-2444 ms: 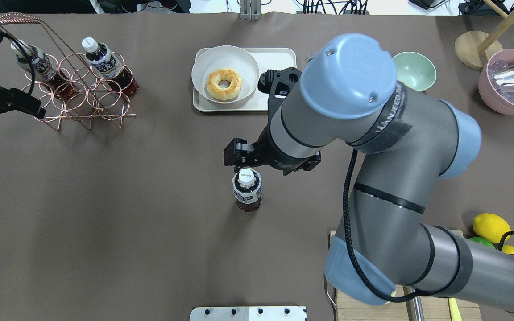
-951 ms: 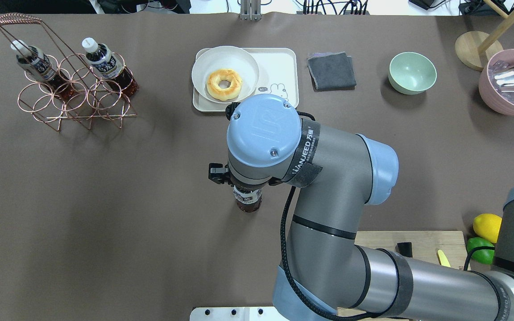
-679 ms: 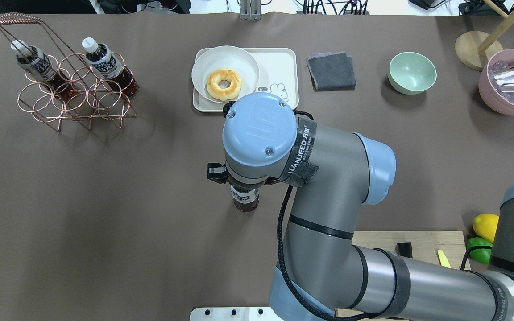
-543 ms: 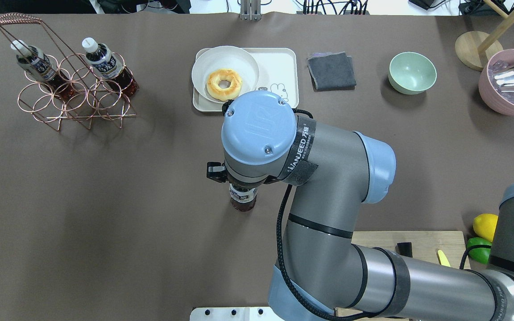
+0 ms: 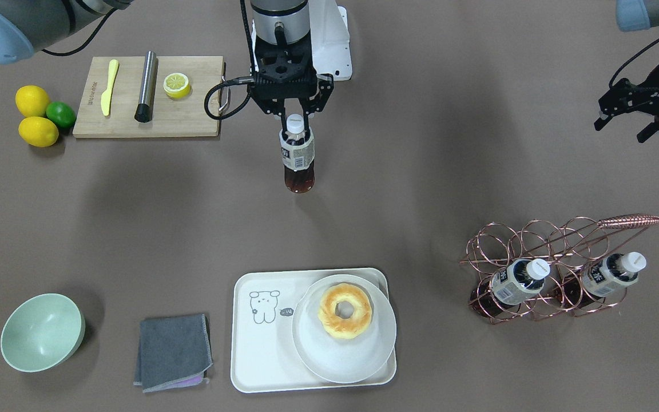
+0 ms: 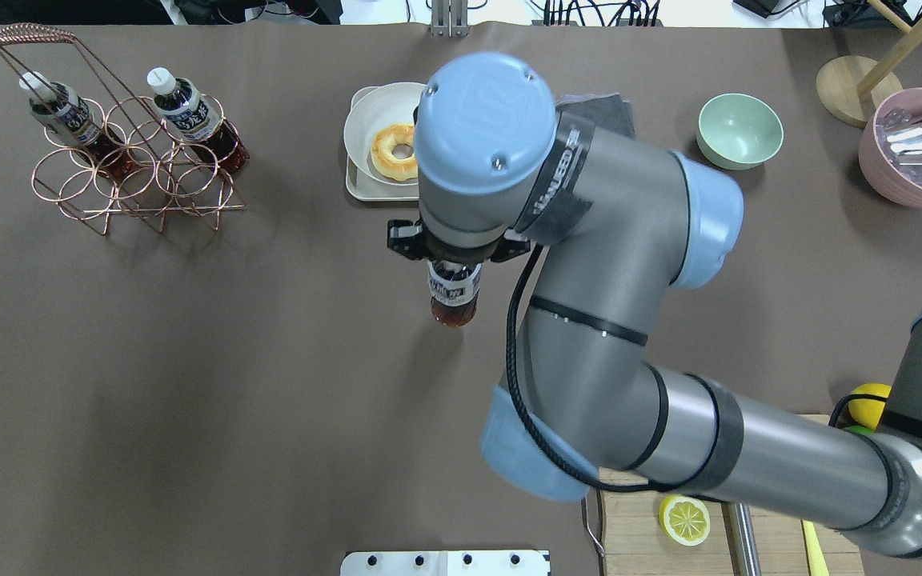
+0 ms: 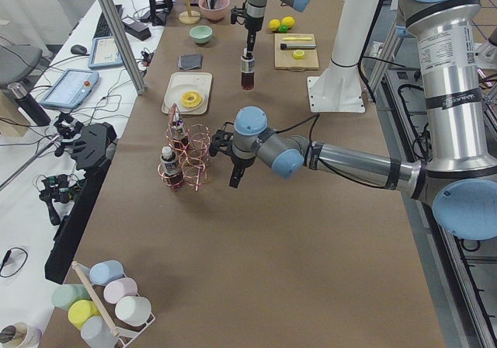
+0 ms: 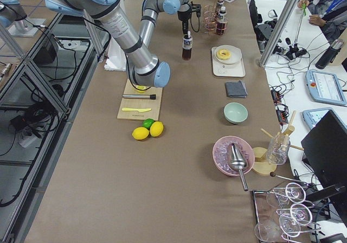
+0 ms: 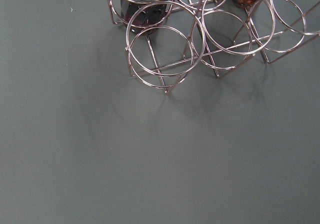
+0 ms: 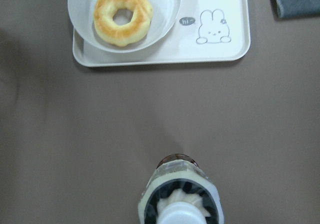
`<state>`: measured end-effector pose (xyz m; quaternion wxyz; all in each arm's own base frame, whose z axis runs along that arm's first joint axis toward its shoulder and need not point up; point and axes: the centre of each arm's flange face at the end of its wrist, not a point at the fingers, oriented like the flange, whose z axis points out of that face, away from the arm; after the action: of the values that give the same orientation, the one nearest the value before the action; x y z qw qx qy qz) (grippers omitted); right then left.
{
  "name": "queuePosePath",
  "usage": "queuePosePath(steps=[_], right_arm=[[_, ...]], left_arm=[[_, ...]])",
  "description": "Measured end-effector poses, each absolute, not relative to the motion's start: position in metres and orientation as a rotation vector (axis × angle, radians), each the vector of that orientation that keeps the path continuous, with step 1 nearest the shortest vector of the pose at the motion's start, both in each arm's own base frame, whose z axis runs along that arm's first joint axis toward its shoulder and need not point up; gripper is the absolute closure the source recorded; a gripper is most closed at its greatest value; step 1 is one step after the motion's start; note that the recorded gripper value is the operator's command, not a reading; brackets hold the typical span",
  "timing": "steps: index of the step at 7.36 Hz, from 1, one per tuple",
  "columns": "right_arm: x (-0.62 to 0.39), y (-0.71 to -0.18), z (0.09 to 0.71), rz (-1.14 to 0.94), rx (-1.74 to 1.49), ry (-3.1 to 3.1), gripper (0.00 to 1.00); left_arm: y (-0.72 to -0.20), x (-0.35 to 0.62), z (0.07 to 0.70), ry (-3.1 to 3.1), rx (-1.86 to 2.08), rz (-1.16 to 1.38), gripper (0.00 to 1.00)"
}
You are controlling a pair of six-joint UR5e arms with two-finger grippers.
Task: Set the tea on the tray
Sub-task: 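Carry the bottle with the right gripper onto the white tray beside the donut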
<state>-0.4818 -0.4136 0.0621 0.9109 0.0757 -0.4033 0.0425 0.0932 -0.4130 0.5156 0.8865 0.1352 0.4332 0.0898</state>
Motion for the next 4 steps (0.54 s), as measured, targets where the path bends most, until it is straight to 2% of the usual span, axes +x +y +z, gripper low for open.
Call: queuePosePath(steps=[2,4], right_arm=[[-0.449,-0.49,0.077,0.104,0.152,-0.822,1.0],[-0.456,-0.604,0.085,0.146,0.117,-0.824,1.0]], left_arm=[[-0.399,0.084,0.525,0.905,0.296,0.181,0.05],[-0.396,0.073,0.525,0.911,0.306,0.163,0.05]])
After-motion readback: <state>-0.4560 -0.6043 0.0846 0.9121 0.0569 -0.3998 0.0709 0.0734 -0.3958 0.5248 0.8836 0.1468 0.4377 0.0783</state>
